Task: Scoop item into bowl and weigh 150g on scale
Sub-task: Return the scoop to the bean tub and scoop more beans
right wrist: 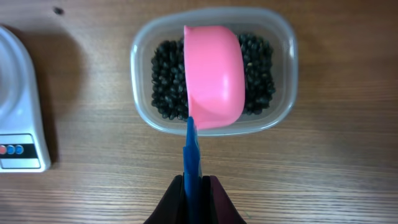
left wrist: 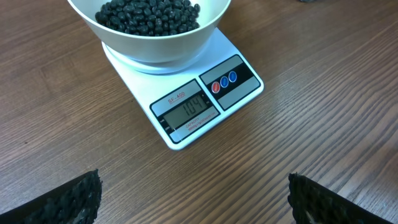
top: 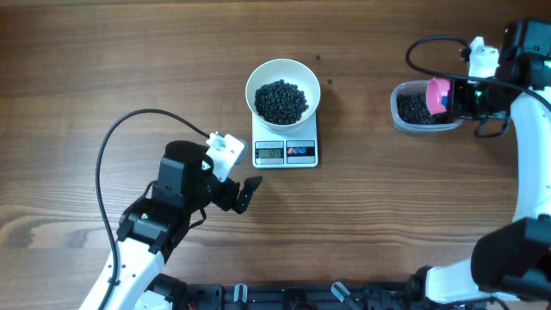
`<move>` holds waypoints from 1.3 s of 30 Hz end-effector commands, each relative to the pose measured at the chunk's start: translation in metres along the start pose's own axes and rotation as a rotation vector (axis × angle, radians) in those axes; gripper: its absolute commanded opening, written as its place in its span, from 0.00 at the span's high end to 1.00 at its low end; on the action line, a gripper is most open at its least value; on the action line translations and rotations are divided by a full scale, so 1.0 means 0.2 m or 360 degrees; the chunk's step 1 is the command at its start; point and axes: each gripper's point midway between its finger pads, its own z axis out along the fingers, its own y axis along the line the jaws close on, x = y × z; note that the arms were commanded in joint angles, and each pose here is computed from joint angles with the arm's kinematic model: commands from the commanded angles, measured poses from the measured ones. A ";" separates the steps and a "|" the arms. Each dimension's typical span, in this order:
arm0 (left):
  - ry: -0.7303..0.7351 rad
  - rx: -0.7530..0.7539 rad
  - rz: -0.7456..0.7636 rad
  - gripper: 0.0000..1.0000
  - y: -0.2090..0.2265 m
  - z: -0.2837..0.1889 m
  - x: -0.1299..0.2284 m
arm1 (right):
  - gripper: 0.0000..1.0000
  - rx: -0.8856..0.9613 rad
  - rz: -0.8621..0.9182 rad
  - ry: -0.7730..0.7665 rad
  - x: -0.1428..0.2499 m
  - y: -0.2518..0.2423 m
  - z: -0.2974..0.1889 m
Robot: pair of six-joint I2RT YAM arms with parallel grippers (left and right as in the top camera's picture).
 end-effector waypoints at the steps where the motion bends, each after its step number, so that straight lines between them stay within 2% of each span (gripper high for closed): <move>1: 0.0004 0.0016 0.0008 0.00 0.00 0.00 0.01 | 0.96 0.0017 -0.0046 0.0111 0.04 -0.03 0.12; 5: 0.0004 0.0017 0.0008 0.00 0.00 0.00 0.01 | 0.96 0.0152 -0.0006 0.0144 0.01 -0.13 0.21; 10: 0.0004 0.0016 0.0008 0.00 0.00 0.00 0.01 | 0.96 0.0166 0.0015 0.0121 -0.01 -0.14 0.23; 15: 0.0004 0.0016 0.0008 0.00 0.00 0.00 0.01 | 0.96 -0.0068 -0.0008 0.0229 0.04 0.01 0.34; 19: 0.0004 0.0016 0.0008 0.00 0.00 0.00 0.01 | 0.96 -0.0359 -0.0011 0.0238 0.05 0.18 0.32; 25: 0.0004 0.0016 0.0008 0.00 0.00 0.00 0.01 | 0.96 -0.0474 0.0069 0.0261 0.07 0.20 0.29; 28: 0.0004 0.0016 0.0008 0.00 0.00 0.00 0.01 | 0.96 -0.0483 0.0187 0.0234 0.07 0.11 0.28; 35: 0.0004 0.0016 0.0008 0.00 0.00 0.00 0.01 | 0.96 -0.0746 0.0504 0.0009 0.04 -0.17 0.17; 39: 0.0004 0.0016 0.0008 0.00 0.00 0.00 0.01 | 0.96 -0.0878 0.0547 -0.0095 0.04 -0.23 0.10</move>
